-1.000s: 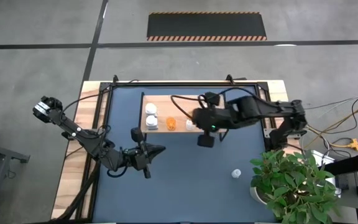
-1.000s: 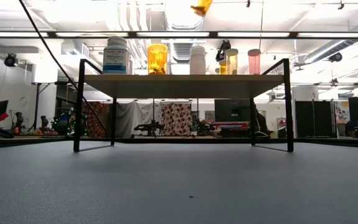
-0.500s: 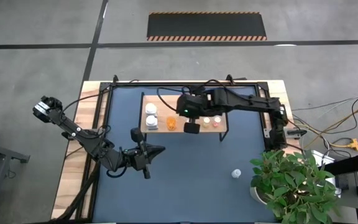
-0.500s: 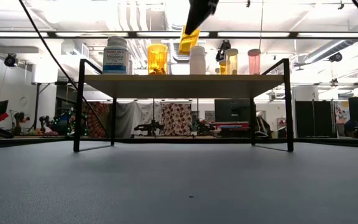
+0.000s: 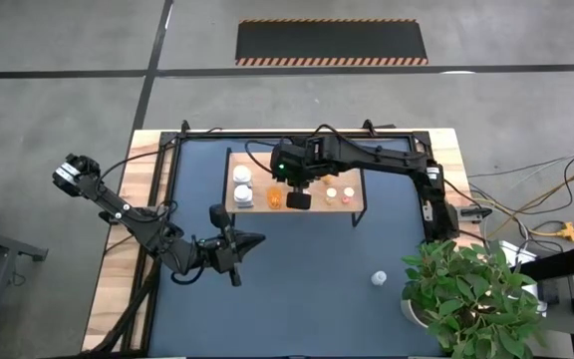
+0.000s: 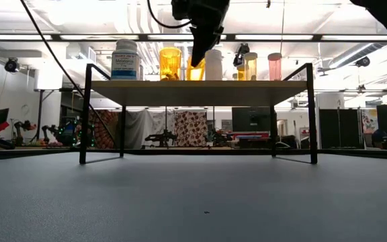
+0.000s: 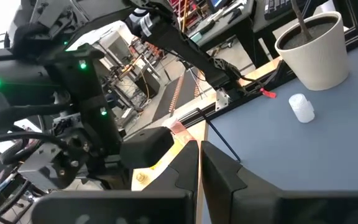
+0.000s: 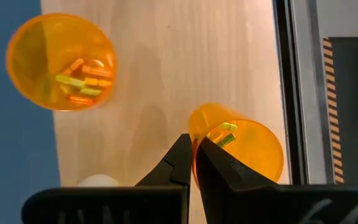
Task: Pick and place medicine bottles onto shelf by color
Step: Put the large orange bottle on the shelf
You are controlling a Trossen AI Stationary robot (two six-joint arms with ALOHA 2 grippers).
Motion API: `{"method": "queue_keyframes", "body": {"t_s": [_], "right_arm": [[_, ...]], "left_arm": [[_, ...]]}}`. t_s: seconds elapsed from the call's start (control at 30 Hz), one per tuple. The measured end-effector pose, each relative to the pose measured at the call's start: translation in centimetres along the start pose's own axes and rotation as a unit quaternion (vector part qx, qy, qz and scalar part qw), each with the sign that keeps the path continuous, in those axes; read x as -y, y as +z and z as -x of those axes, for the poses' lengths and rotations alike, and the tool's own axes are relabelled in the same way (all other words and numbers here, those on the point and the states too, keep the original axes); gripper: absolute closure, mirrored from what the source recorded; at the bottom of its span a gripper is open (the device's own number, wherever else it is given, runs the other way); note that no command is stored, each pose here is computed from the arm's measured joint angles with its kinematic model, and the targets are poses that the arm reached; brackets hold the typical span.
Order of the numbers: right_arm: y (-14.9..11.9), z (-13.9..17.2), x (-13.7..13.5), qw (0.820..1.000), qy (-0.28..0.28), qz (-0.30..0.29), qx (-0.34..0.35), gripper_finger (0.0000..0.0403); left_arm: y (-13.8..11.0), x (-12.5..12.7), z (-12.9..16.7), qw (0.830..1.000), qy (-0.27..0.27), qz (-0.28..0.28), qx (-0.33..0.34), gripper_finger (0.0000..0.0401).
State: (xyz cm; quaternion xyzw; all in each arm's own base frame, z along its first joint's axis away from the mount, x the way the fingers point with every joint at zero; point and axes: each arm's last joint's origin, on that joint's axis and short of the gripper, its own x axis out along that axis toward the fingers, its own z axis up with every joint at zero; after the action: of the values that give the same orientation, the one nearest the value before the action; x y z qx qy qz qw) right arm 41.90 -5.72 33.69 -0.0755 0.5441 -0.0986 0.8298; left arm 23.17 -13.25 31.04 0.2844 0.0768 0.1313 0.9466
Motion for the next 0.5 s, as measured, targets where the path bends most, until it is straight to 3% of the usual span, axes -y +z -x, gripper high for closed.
{"method": "queue_keyframes", "body": {"t_s": [0.13, 0.33, 0.5], "right_arm": [[0.04, -0.01, 0.22, 1.0, -0.001, 0.002, 0.004, 0.0394], [0.09, 0.05, -0.15, 0.998, 0.06, 0.023, 0.014, 0.0394], [0.15, -0.37, -0.19, 0.998, 0.06, 0.024, 0.011, 0.039]], "left_arm": [[0.0, 0.0, 0.0, 1.0, 0.0, 0.0, 0.0, 0.0401], [0.0, 0.0, 0.0, 1.0, 0.0, 0.0, 0.0, 0.0401], [-0.01, 0.01, 0.0, 1.0, 0.0, 0.0, 0.0, 0.0401]]}}
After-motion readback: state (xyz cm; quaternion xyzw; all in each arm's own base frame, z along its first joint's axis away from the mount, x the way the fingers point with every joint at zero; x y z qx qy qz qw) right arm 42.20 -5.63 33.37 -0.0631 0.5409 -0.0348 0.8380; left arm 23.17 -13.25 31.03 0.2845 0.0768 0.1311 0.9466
